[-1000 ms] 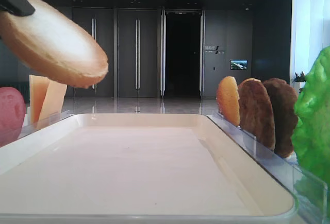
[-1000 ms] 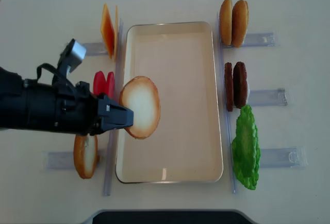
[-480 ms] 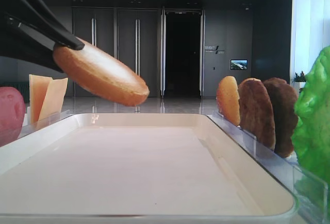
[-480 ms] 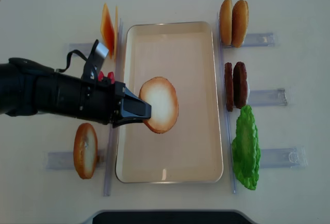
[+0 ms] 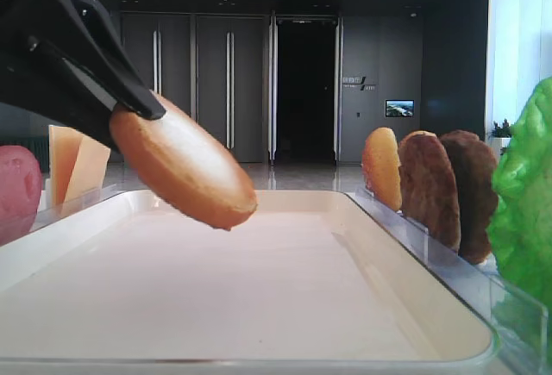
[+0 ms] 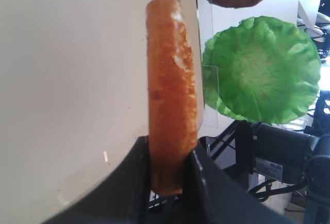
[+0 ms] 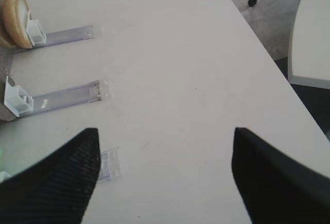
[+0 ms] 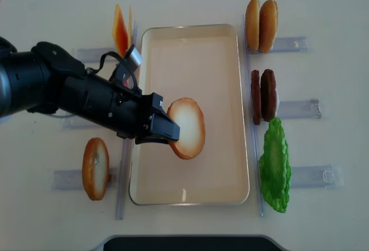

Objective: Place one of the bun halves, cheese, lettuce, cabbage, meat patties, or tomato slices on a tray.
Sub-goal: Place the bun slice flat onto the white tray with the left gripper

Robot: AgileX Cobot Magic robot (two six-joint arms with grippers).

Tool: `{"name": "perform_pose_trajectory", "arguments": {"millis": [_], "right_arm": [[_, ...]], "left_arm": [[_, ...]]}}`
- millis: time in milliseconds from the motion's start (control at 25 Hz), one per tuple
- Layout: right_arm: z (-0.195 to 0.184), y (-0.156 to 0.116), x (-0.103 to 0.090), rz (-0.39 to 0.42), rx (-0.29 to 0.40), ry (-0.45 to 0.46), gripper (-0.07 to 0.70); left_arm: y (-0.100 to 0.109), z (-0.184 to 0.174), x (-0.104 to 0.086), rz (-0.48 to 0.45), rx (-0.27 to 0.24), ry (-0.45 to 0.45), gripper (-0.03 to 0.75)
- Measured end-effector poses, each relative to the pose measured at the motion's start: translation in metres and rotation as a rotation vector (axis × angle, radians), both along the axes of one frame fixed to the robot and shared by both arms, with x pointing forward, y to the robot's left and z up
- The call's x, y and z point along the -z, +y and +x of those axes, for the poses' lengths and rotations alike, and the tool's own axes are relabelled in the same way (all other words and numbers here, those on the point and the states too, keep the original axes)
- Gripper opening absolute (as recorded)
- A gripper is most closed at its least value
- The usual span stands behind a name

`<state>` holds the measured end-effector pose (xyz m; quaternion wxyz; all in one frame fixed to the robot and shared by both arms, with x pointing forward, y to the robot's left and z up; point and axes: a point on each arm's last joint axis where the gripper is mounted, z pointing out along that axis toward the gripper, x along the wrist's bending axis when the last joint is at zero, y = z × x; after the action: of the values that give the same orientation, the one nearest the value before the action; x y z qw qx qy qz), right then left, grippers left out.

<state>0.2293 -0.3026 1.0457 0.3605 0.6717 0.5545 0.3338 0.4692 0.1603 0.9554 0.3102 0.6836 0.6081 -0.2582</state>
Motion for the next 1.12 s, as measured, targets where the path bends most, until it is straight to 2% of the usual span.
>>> {"name": "perform_pose_trajectory", "arguments": {"millis": [400, 760, 960, 1120], "right_arm": [[0.0, 0.0, 0.0, 0.0, 0.0, 0.0, 0.535], [0.0, 0.0, 0.0, 0.0, 0.0, 0.0, 0.535], [0.0, 0.0, 0.0, 0.0, 0.0, 0.0, 0.535], [0.0, 0.0, 0.0, 0.0, 0.0, 0.0, 0.535]], "left_arm": [[-0.002, 0.006, 0.013, 0.002, -0.066, 0.058, 0.135], [-0.003, 0.007, 0.017, 0.007, -0.065, 0.07, 0.135], [-0.016, 0.004, 0.017, 0.028, -0.006, 0.051, 0.135], [-0.017, 0.006, 0.018, 0.049, -0.024, 0.049, 0.134]]}}
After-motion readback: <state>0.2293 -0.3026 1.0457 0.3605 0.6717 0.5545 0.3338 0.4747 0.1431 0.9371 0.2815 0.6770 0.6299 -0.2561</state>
